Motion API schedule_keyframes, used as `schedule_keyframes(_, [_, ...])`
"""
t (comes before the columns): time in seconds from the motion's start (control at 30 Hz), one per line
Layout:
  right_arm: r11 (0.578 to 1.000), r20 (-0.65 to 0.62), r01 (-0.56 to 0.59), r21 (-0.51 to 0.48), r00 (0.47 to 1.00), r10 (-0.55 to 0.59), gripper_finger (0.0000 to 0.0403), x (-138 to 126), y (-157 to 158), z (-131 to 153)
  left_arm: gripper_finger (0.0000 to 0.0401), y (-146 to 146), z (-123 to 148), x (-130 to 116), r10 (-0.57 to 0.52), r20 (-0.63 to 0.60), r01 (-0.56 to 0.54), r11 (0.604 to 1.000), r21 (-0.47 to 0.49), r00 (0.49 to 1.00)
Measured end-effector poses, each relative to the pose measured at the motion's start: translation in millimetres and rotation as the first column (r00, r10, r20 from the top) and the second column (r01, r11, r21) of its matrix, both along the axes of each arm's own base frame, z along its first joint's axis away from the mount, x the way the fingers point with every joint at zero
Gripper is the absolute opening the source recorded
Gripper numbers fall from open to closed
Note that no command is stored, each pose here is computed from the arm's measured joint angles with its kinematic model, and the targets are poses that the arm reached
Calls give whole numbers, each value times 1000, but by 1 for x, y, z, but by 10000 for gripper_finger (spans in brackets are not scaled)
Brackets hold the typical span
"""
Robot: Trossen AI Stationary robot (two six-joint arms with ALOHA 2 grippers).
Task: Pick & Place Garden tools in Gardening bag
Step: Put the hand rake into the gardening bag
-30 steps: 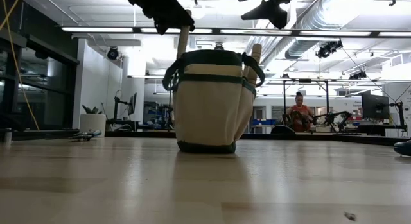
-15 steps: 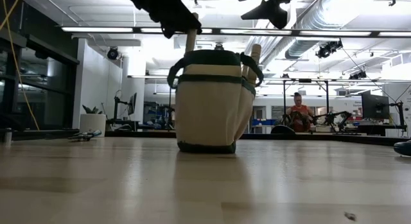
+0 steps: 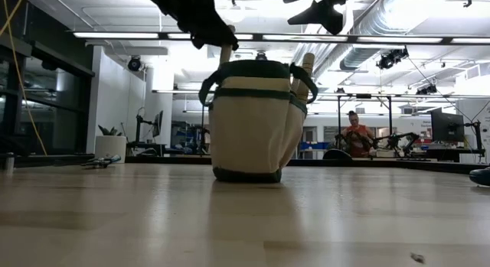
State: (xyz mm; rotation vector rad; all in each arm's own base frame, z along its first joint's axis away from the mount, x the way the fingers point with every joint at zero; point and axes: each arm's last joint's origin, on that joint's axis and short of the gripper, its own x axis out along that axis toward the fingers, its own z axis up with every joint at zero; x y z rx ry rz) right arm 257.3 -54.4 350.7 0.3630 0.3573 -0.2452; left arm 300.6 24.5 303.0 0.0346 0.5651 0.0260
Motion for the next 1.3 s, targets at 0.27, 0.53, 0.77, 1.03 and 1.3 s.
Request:
schedule_keyframes(0.27, [1000,0,0,0,1000,0,231,0,0,0,62,0,-1,-1,-6,-10,6,1000,-5,1000])
schedule_keyframes(0.53, [1000,0,0,0,1000,0,231,0,0,0,62,-2,0,0,-67,5,67,997,-41,998])
schedule_keyframes(0.77, [1000,0,0,0,1000,0,231,0,0,0,62,-2,-1,-1,-45,-13,44,999,-30,999])
schedule_keyframes(1.03, [1000,0,-4,2,1000,4,231,0,0,0,62,-2,-5,-3,-38,-60,36,999,-40,997])
schedule_keyframes(1.3, [997,-23,-72,20,997,73,231,21,9,-14,62,-3,1,1,-77,26,79,995,-55,997])
